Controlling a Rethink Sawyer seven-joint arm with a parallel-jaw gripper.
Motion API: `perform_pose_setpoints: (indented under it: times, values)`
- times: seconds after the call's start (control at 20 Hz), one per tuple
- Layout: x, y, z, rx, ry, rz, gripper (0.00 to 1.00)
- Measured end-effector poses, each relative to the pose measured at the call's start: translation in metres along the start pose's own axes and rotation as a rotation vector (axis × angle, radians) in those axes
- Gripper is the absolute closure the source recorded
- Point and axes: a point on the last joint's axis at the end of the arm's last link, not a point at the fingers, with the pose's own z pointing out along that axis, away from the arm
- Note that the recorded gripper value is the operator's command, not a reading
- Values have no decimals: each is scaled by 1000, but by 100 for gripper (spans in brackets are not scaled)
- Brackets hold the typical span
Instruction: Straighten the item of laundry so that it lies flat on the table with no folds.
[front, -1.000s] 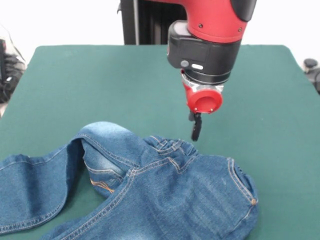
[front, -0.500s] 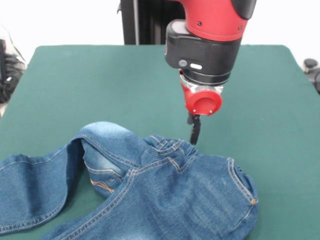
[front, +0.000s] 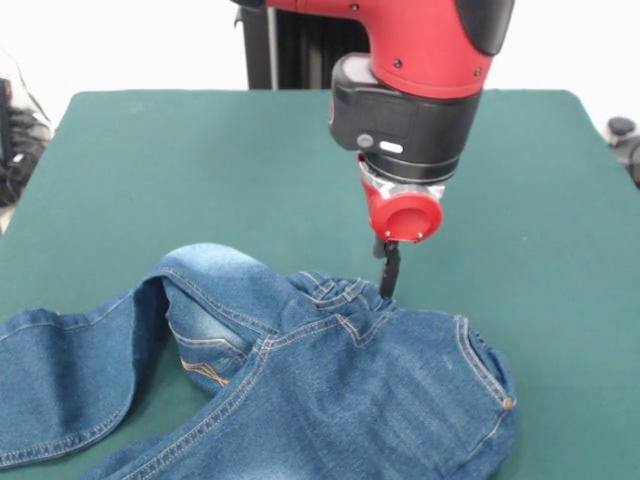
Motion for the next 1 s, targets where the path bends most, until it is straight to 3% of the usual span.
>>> perform_pose_setpoints:
  times: [0.4, 1.0]
  values:
    - [-1, 1, 12, -8, 10, -5, 0]
    - [3, 18, 52, -58, 69, -27, 0]
